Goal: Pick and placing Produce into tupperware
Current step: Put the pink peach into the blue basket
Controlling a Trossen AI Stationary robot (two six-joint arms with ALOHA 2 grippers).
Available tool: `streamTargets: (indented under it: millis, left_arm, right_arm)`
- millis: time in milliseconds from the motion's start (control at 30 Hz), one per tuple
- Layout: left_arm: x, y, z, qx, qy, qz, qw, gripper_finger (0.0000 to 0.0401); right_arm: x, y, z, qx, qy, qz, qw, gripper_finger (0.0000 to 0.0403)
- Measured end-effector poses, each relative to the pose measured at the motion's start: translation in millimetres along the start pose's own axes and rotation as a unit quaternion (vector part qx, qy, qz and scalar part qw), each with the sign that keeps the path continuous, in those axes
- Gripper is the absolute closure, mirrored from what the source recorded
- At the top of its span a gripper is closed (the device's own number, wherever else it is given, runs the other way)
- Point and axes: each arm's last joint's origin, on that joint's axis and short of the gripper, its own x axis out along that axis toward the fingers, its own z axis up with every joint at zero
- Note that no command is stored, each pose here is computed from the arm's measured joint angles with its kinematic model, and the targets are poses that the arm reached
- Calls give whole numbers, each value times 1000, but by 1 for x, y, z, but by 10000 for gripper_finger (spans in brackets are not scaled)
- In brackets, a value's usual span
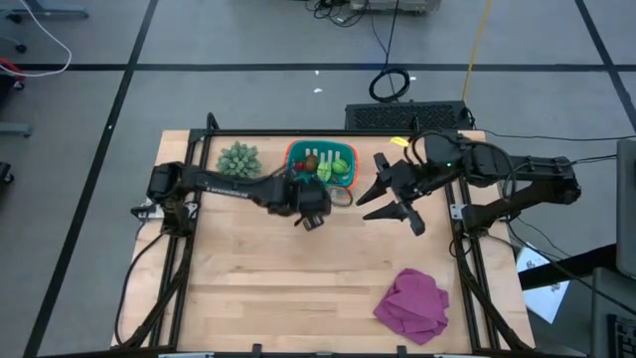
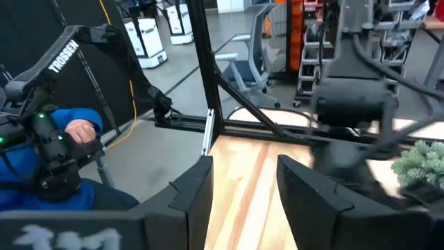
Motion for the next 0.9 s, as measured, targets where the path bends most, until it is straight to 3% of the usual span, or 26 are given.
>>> streamTargets:
  millis: [233,400,700,900]
  left_arm:
    - [3,52,38,-11,-22,17,1000,249]
    - [8,96,57,-45,-26,-10,999,249]
    - [33,176,63,-132,-21,-65,989,249]
    - [42,202,63,-168,-32,-88,981,249]
  right_arm:
    - [-5,2,2,-1,-5,1,1000,252]
    - [-5,2,-1,3,7,0,1000,252]
    - [-5,2,-4,6,20,-1,1000,252]
    - [-5,1,-3,4,18,-3,1000,252]
